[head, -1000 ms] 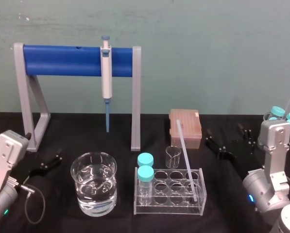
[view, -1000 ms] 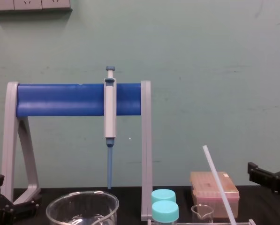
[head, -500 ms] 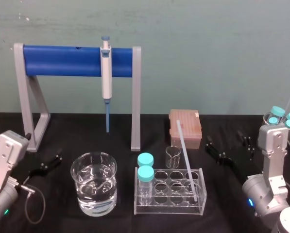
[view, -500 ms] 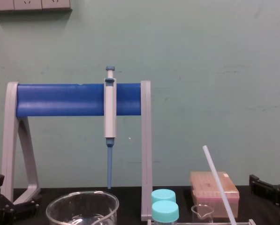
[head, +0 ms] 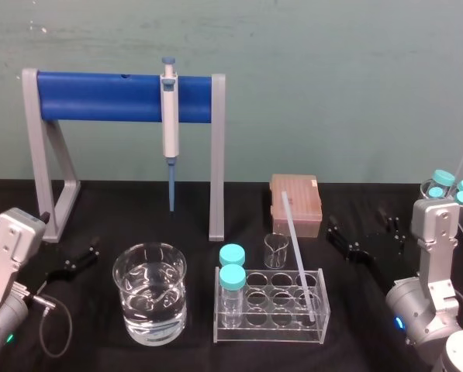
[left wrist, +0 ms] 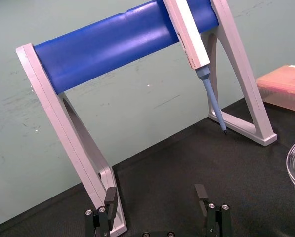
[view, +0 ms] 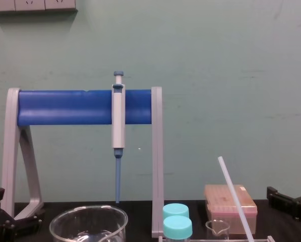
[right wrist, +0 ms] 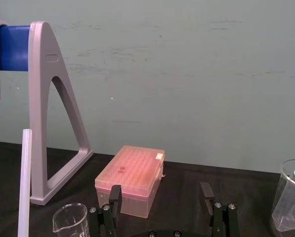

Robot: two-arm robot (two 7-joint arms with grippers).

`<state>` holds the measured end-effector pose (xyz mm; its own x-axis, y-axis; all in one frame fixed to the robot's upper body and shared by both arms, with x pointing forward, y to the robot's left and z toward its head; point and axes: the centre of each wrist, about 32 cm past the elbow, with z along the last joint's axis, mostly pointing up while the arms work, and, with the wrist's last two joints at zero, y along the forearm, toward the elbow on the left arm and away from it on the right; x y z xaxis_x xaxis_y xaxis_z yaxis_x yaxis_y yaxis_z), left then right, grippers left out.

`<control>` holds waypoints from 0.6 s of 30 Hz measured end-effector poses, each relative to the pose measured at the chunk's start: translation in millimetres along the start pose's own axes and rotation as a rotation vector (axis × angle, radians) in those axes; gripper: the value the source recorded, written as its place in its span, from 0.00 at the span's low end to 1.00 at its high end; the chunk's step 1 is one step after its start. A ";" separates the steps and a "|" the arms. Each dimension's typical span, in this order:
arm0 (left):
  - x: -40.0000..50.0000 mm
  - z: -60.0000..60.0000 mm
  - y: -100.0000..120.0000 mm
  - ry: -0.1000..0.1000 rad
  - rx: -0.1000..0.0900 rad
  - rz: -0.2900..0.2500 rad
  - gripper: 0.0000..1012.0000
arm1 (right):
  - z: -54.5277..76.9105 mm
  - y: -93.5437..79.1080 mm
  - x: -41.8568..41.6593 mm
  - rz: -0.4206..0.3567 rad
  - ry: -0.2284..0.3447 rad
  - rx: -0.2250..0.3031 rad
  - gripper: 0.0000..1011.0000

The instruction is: Pick up the stirring rod with one hand, then place it down.

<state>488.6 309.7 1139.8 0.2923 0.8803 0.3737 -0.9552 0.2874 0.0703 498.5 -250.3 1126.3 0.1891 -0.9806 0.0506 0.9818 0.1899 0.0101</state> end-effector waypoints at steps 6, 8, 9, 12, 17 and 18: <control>0.0 0.0 0.0 0.000 0.000 0.000 0.99 | 0.3 0.1 -0.1 0.000 0.000 0.001 0.99; 0.0 0.0 0.0 0.000 0.000 0.000 0.99 | 0.3 0.1 -0.1 0.000 0.000 0.002 0.99; 0.0 0.0 0.0 0.000 0.000 0.000 0.99 | 0.4 0.1 -0.1 0.000 0.000 0.002 0.99; 0.0 0.0 0.0 0.000 0.000 0.000 0.99 | 0.5 0.1 -0.2 0.000 0.000 0.002 0.99; 0.0 0.0 0.0 0.000 0.000 0.000 0.99 | 0.6 0.2 -0.3 0.000 -0.001 0.003 0.99; 0.0 0.0 0.0 0.000 0.000 0.000 0.99 | 0.6 0.2 -0.2 0.000 -0.001 0.003 0.99</control>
<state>488.6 309.7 1139.8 0.2922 0.8803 0.3738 -0.9553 0.2873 0.0703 498.6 -250.0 1126.9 0.1893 -0.9806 0.0512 0.9816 0.1903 0.0136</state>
